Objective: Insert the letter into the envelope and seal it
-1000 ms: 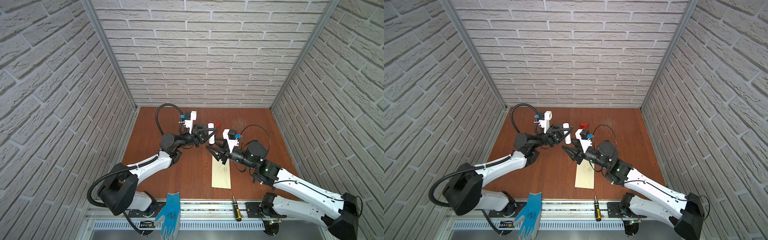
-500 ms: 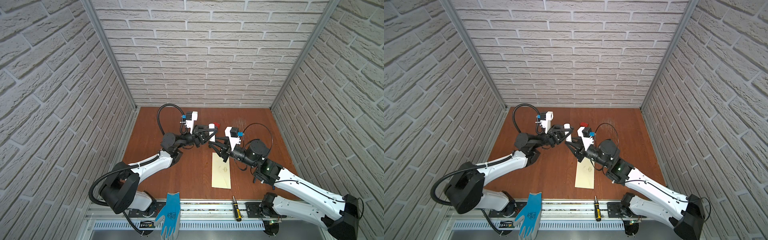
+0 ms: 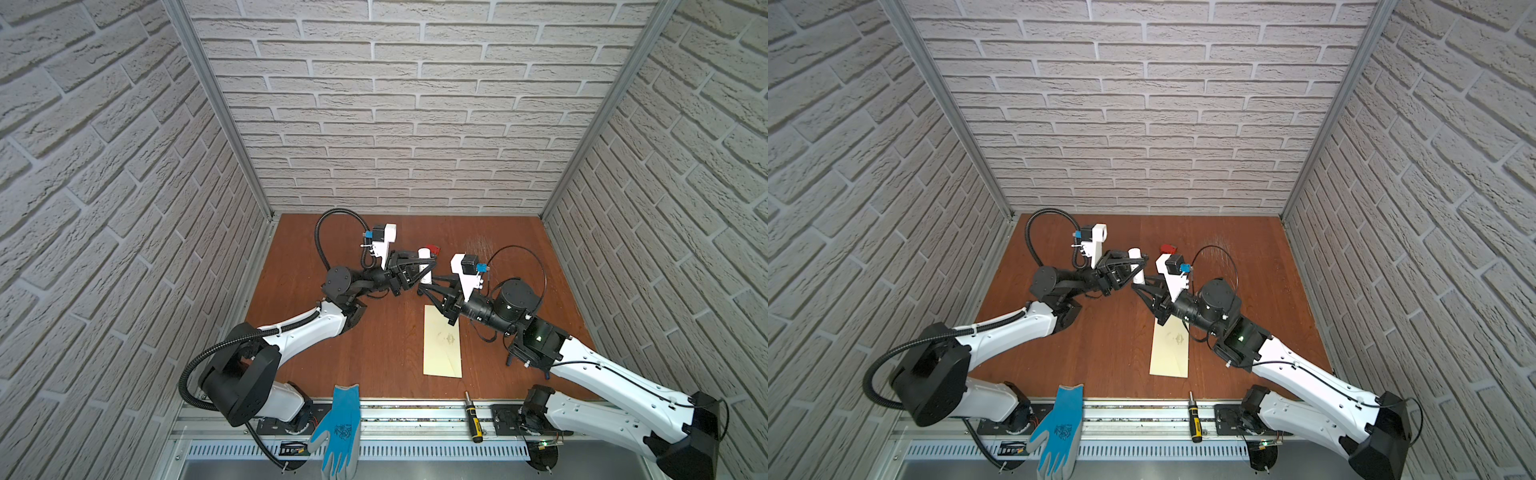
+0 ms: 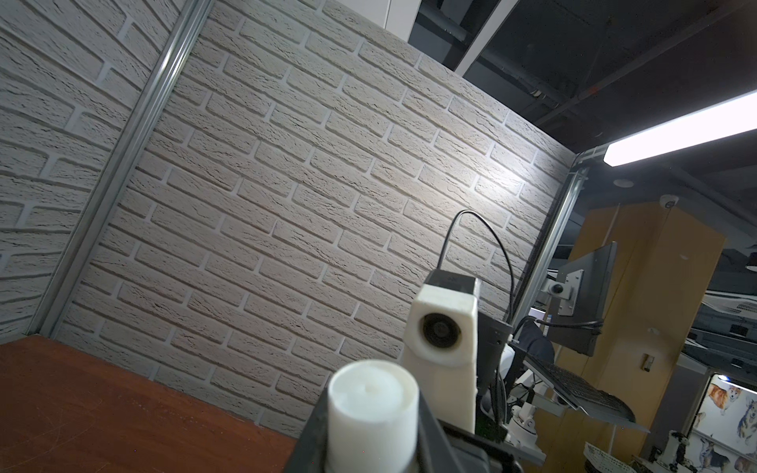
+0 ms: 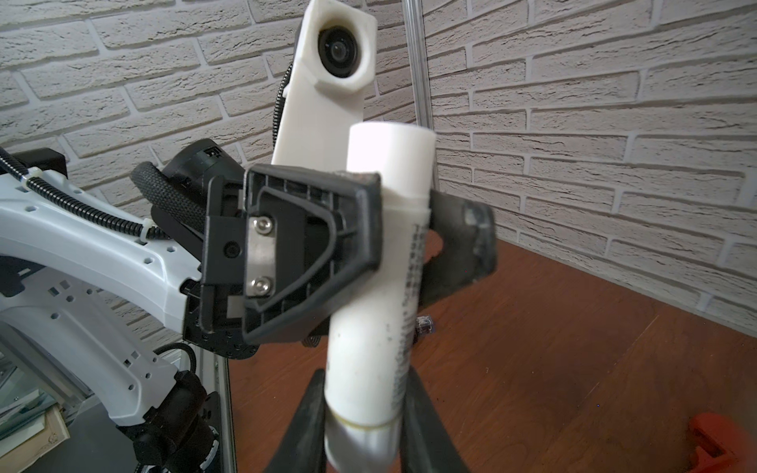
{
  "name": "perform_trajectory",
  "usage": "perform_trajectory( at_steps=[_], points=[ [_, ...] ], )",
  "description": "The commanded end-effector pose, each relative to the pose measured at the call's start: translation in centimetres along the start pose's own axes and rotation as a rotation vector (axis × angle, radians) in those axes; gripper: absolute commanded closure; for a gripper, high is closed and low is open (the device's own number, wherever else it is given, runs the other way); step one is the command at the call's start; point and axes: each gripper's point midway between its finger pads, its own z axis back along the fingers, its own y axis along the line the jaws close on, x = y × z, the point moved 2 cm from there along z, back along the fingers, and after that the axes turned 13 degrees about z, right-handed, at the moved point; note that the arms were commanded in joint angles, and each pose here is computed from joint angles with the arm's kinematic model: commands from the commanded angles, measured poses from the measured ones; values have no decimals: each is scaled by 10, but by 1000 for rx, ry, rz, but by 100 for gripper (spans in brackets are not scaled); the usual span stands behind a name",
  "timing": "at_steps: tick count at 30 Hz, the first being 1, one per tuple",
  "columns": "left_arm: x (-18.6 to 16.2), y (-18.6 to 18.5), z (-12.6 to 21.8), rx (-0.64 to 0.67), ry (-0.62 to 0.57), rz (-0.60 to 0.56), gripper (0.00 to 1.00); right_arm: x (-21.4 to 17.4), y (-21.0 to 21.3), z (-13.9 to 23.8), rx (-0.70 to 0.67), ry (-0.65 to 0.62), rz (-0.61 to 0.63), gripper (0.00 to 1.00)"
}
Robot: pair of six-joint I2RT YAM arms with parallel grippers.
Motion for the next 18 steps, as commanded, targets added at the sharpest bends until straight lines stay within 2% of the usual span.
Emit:
perform_trajectory(
  at_steps=[1, 3, 8, 12, 18],
  points=[
    [9, -15, -5, -56, -24, -49, 100, 27, 7, 5, 36, -71, 40, 90],
    [8, -11, -5, -36, -23, -50, 100, 29, 7, 5, 33, -69, 38, 94],
    [0, 12, -3, 120, -22, -72, 100, 38, 6, 3, 27, -71, 52, 94],
    [-9, 24, -1, 259, -11, -141, 100, 50, 1, 7, -66, -130, 56, 94],
    [-16, 33, 5, 384, -16, -212, 100, 63, 4, 12, -251, -156, 157, 94]
  ],
)
